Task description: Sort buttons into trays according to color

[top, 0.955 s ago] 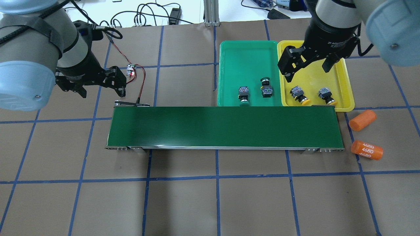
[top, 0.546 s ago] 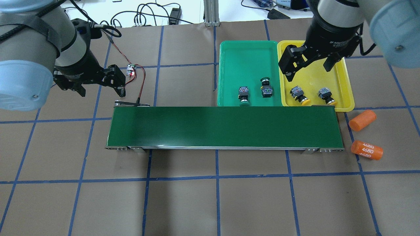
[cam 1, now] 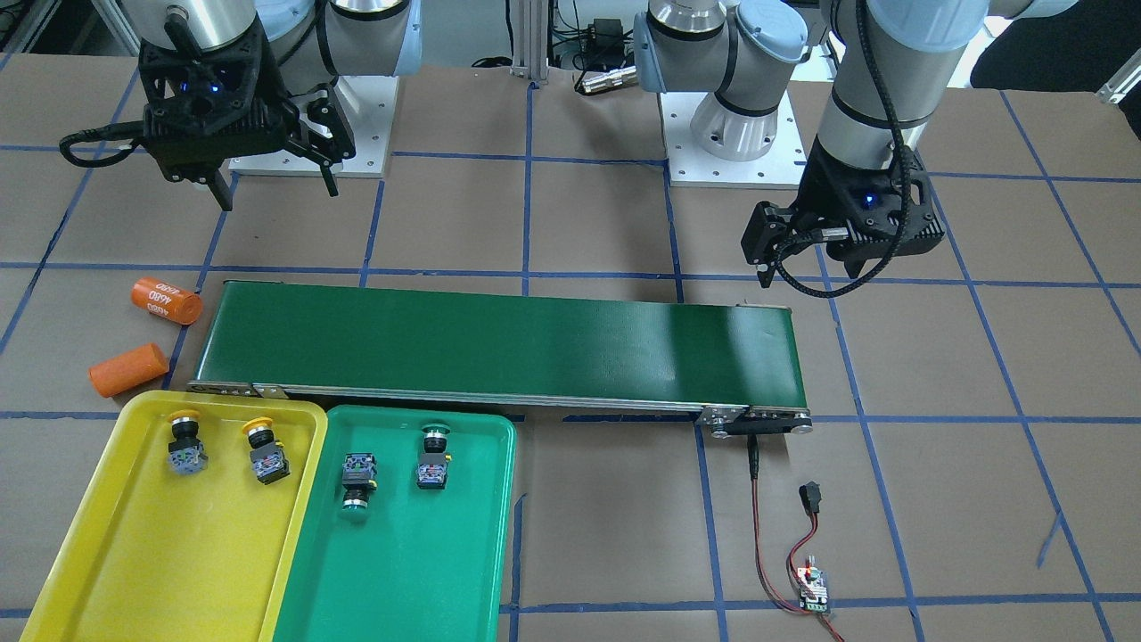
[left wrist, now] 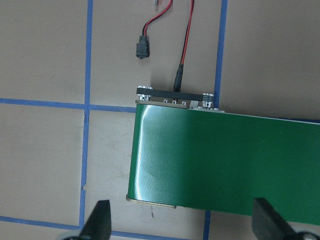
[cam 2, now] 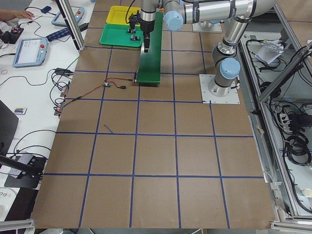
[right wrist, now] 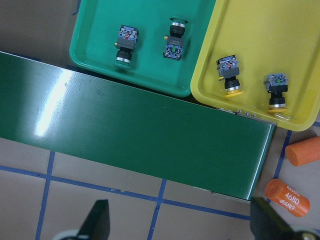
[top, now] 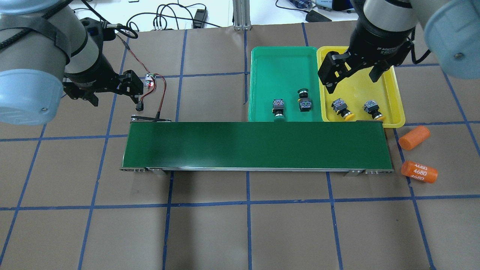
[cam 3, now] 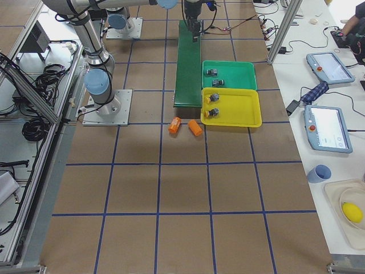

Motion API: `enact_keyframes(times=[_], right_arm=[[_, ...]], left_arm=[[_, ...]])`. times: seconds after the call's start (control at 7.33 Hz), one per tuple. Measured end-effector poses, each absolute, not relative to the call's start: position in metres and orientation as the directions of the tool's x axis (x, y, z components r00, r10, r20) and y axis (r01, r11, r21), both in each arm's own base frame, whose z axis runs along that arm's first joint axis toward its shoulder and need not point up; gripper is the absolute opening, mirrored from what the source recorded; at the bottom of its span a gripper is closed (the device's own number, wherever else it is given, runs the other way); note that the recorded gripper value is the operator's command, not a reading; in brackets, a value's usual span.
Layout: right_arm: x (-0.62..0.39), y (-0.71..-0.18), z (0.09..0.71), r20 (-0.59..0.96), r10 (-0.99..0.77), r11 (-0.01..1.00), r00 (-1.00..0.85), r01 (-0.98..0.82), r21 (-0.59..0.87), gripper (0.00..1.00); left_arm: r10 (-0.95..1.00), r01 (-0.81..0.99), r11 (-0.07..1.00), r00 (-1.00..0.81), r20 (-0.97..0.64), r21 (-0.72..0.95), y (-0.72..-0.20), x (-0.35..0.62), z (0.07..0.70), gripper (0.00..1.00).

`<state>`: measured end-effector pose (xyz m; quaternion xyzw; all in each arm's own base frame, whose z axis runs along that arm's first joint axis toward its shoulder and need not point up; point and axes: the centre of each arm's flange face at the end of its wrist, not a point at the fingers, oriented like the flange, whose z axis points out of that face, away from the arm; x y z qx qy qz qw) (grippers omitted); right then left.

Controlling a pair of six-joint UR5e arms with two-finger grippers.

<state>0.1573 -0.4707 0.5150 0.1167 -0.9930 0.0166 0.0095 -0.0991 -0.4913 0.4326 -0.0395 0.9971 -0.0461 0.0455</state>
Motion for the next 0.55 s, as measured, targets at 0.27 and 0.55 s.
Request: enact_keyframes(times=[0.27,0.55], right_arm=[[0.157,-0.471,0.515,0.024,-0.231,0.972,-0.973,-0.231,-0.031,1.0],[0.156,-0.471,0.516,0.025,-0.229,0.973,-0.973,-0.229,-0.032,1.0]], left_arm=[[-0.085,-0.078,0.992,-0.994,-0.063,-0.099,-0.493,-0.107,0.43,1.0],[-0.073,-0.076,0.99,-0.997,0.029,-0.122,-0.508,-0.119,0.443,1.0]])
